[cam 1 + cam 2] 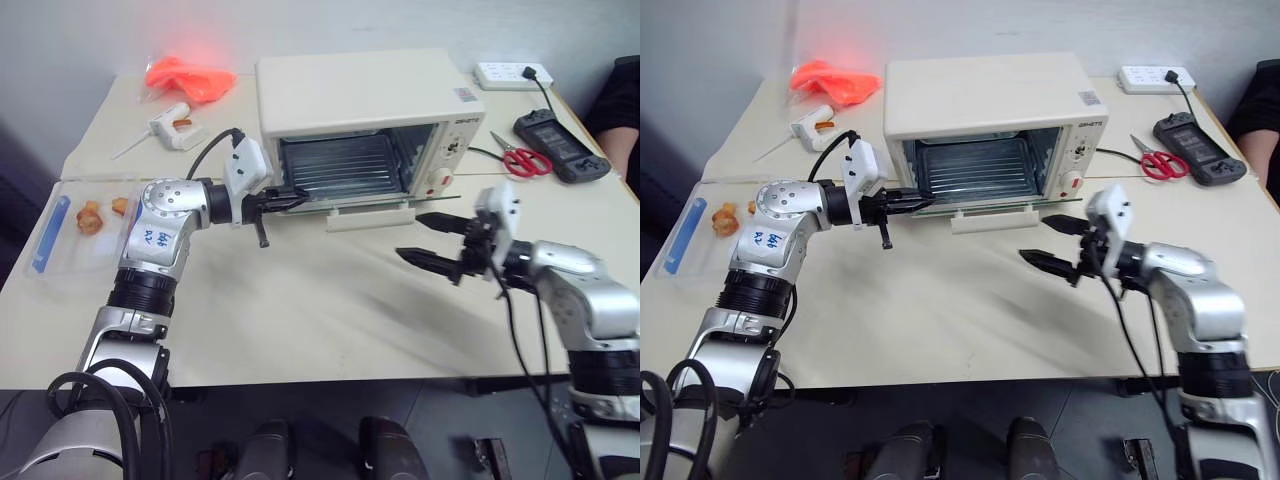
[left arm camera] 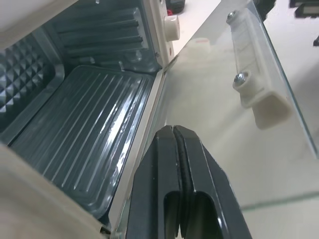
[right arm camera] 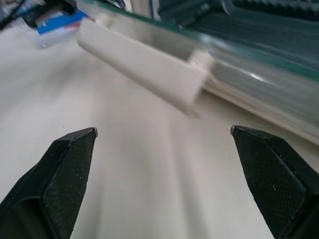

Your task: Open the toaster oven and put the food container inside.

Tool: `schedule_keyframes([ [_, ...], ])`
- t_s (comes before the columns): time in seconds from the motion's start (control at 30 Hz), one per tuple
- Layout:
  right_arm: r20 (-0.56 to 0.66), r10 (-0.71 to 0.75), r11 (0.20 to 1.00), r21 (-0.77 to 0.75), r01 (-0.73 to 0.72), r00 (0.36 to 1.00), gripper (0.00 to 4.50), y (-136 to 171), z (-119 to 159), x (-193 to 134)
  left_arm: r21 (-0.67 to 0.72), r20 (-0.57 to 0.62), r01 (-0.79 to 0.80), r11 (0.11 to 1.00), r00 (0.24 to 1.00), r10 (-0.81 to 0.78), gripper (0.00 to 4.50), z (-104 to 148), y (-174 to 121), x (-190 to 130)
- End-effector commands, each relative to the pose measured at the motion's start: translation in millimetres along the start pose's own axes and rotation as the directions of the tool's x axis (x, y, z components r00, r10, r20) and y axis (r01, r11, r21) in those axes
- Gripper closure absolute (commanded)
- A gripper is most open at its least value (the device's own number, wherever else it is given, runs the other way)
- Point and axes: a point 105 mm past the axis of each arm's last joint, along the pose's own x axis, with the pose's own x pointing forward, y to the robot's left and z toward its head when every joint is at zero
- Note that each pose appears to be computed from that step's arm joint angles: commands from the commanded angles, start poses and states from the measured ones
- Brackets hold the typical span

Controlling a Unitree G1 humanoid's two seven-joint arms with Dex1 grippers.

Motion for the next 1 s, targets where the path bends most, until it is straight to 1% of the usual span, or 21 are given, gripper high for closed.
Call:
schedule_keyframes([
  [0.03, 0.019, 0.037, 0.998, -0.051, -0.036, 0.999, 0.00, 11.8, 23.2, -19.8, 0.028, 0.003, 0.055, 0.998, 0.998, -0.055, 4.46, 6.2, -12.6, 2.1],
  [0.13, 0.008, 0.085, 0.994, -0.063, -0.085, 0.996, 0.00, 25.8, 34.4, -35.8, 0.024, -0.060, 0.108, 0.994, 0.992, -0.107, 4.46, -10.0, -28.5, 0.7],
  [0.2, 0.035, 0.105, 0.993, -0.066, -0.102, 0.994, 0.00, 34.1, 47.6, -43.1, 0.017, -0.118, 0.128, 0.992, 0.985, -0.125, 4.46, -25.2, -38.4, 0.0],
  [0.3, 0.084, 0.107, 0.992, -0.075, -0.101, 0.991, 0.00, 40.4, 64.7, -45.3, 0.012, -0.184, 0.129, 0.992, 0.975, -0.125, 4.46, -44.6, -48.8, 1.9],
  [0.43, 0.132, 0.120, 0.991, -0.082, -0.109, 0.984, 0.00, 47.3, 79.9, -40.5, 0.008, -0.229, 0.096, 0.995, 0.969, -0.092, 4.46, -58.6, -54.8, 7.4],
  [0.5, 0.153, 0.134, 0.988, -0.093, -0.121, 0.979, 0.00, 51.1, 86.6, -36.1, 0.017, -0.223, 0.077, 0.997, 0.972, -0.071, 4.46, -56.8, -57.0, 10.0],
  [0.57, 0.165, 0.145, 0.987, -0.100, -0.129, 0.976, 0.00, 53.6, 90.8, -32.0, 0.017, -0.178, 0.040, 0.999, 0.983, -0.036, 4.46, -45.1, -55.2, 7.7],
  [0.63, 0.168, 0.155, 0.985, -0.105, -0.138, 0.974, 0.00, 55.1, 92.4, -28.8, 0.006, -0.133, -0.016, 1.000, 0.991, 0.017, 4.46, -28.5, -50.7, -2.5],
  [0.7, 0.166, 0.168, 0.983, -0.107, -0.152, 0.972, 0.00, 56.4, 92.2, -25.4, -0.023, -0.108, -0.111, 0.994, 0.988, 0.108, 4.46, -14.0, -45.0, -22.0],
  [0.8, 0.153, 0.189, 0.978, -0.114, -0.172, 0.970, 0.00, 56.4, 90.6, -21.4, -0.124, -0.093, -0.280, 0.952, 0.959, 0.270, 3.93, 1.6, -39.8, -61.6],
  [0.87, 0.149, 0.195, 0.977, -0.113, -0.179, 0.970, 0.00, 53.7, 89.2, -19.7, -0.182, -0.107, -0.388, 0.903, 0.921, 0.375, 3.37, 8.7, -43.8, -88.3],
  [0.93, 0.137, 0.206, 0.974, -0.119, -0.191, 0.969, 0.00, 50.2, 87.2, -16.5, -0.259, -0.138, -0.558, 0.788, 0.829, 0.542, 2.76, 10.0, -42.8, -115.2],
  [0.97, 0.131, 0.210, 0.973, -0.123, -0.195, 0.969, 0.00, 49.1, 86.5, -15.2, -0.283, -0.152, -0.607, 0.742, 0.792, 0.591, 2.45, 9.9, -43.0, -122.9],
  [1.0, 0.125, 0.220, 0.971, -0.123, -0.205, 0.968, 0.00, 47.3, 85.8, -13.0, -0.306, -0.181, -0.696, 0.649, 0.712, 0.679, 2.13, 7.9, -41.8, -135.1],
])
